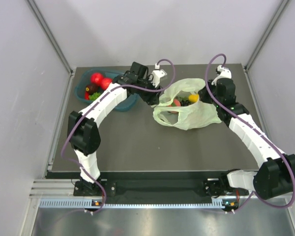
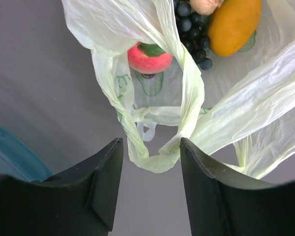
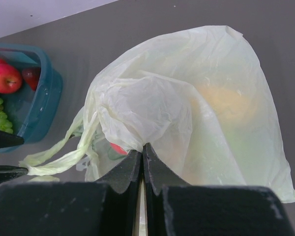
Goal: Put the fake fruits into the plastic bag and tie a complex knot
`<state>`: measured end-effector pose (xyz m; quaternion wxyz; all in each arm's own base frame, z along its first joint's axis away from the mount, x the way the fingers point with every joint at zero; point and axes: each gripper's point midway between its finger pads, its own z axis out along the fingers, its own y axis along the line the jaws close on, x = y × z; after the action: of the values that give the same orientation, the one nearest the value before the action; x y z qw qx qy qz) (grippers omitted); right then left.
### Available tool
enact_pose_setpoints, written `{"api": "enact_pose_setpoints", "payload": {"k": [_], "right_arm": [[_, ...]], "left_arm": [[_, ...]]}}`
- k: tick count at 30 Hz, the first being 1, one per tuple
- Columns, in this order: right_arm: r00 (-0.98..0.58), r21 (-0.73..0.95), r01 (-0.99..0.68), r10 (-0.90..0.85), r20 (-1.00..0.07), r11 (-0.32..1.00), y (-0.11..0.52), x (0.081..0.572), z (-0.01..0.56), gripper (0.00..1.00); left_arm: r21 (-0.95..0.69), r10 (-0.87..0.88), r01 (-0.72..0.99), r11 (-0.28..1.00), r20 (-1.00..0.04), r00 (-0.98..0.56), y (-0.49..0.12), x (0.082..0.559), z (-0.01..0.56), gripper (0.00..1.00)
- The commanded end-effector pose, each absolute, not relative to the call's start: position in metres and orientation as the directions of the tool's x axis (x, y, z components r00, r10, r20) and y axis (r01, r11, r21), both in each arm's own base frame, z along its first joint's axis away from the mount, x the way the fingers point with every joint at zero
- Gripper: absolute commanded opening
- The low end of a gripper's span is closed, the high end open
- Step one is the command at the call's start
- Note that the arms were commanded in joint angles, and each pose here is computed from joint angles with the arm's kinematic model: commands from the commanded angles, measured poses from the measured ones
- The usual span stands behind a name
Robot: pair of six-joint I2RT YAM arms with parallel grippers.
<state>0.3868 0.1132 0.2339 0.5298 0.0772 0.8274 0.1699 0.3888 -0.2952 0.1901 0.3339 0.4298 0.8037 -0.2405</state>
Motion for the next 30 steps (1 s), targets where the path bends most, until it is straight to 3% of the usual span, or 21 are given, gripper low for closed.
{"api": "enact_pose_setpoints", "payload": {"k": [1, 6, 9, 12, 20, 30], "right_arm": [[-0.37, 0.362, -0.082, 0.309, -0.876, 0.929, 0.115, 0.395, 0.262, 0.0], [-0.377, 0.363, -0.082, 0.308, -0.873, 0.928, 0.116, 0.396, 0.259, 0.0], [-0.379, 0.363, -0.082, 0.308, -0.873, 0.928, 0.116, 0.396, 0.258, 0.0], [-0.381, 0.364, -0.083, 0.308, -0.872, 0.928, 0.117, 0.395, 0.257, 0.0], [-0.381, 0.367, -0.085, 0.31, -0.871, 0.926, 0.117, 0.395, 0.257, 0.0], [-0.376, 0.366, -0.085, 0.31, -0.873, 0.927, 0.116, 0.393, 0.26, 0.0]], "left_arm": [[-0.094, 0.536, 0.88, 0.465, -0.761, -0.364, -0.304, 0.383, 0.202, 0.55], [-0.046, 0.566, 0.863, 0.504, -0.737, -0.369, -0.3, 0.389, 0.187, 0.51], [-0.045, 0.57, 0.863, 0.503, -0.733, -0.371, -0.298, 0.386, 0.188, 0.7], [-0.031, 0.561, 0.867, 0.498, -0.75, -0.349, -0.295, 0.381, 0.196, 0.79], [0.07, 0.552, 0.81, 0.583, -0.765, -0.331, -0.275, 0.385, 0.205, 0.79], [0.112, 0.539, 0.803, 0.586, -0.793, -0.283, -0.274, 0.382, 0.219, 0.77]]}}
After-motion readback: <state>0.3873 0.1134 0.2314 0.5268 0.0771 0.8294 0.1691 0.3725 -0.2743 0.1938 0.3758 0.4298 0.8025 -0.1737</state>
